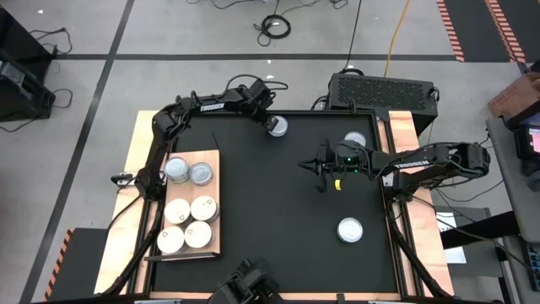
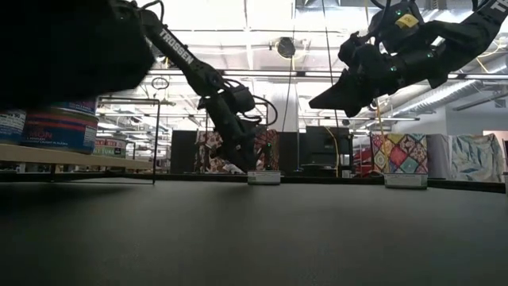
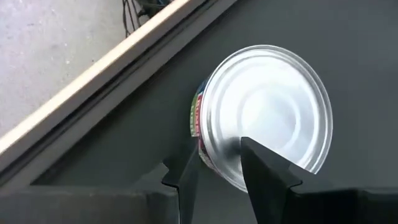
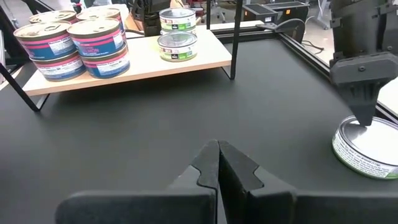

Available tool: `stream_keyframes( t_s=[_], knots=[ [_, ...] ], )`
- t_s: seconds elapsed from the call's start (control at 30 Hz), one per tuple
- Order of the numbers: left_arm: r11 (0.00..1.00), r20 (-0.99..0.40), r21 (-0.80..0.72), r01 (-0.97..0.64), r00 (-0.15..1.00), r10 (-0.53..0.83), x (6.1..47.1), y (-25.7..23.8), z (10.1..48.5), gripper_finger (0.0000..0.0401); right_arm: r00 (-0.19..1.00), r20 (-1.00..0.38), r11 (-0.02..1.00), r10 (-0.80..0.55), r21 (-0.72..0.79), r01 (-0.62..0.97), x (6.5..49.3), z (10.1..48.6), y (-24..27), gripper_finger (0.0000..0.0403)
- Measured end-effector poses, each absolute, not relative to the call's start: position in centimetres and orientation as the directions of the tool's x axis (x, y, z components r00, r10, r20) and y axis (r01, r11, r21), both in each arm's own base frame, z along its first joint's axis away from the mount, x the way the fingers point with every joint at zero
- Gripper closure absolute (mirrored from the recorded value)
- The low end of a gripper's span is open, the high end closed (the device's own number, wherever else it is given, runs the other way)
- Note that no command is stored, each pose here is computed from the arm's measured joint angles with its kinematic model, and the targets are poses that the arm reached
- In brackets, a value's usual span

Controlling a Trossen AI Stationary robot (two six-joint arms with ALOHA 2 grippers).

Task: Stack canned seafood by type on shelf
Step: Stack the green tuna can on top of the green tuna can on the shelf

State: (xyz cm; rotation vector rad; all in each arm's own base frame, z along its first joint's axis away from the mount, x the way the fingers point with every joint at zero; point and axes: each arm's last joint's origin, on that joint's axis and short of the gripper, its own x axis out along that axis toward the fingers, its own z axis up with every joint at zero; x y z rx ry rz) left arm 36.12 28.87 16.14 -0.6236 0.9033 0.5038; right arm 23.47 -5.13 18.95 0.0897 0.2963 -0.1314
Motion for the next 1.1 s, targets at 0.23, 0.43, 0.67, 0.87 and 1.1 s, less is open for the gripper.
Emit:
stream_keyframes(
  t_s=[0.23,0.43,0.67,0.87,1.1],
  knots=[
    [0.717,-0.837,-0.291,-0.633,0.532,0.130,36.4,29.0,15.3,0.0280,0.946,-0.302,0.987,-0.115,0.070,0.143,23.5,18.9,-5.1,0.0403],
    [0.721,-0.830,-0.326,-0.612,0.550,0.091,36.4,29.0,15.3,0.0281,0.946,-0.302,0.987,-0.115,0.070,0.143,23.5,18.9,-5.1,0.0403],
    [0.745,-0.827,-0.389,-0.542,0.562,-0.022,36.5,28.0,15.1,0.0334,0.946,-0.303,0.987,-0.114,0.073,0.142,23.5,18.9,-5.1,0.0403],
    [0.768,-0.832,-0.410,-0.492,0.546,-0.094,36.7,26.9,15.0,0.0393,0.946,-0.303,0.987,-0.112,0.077,0.142,23.5,18.9,-5.1,0.0403],
    [0.766,-0.798,-0.484,-0.423,0.572,-0.188,37.3,25.8,15.0,0.0399,0.947,-0.303,0.987,-0.111,0.078,0.141,23.5,18.9,-5.1,0.0403]
  ],
)
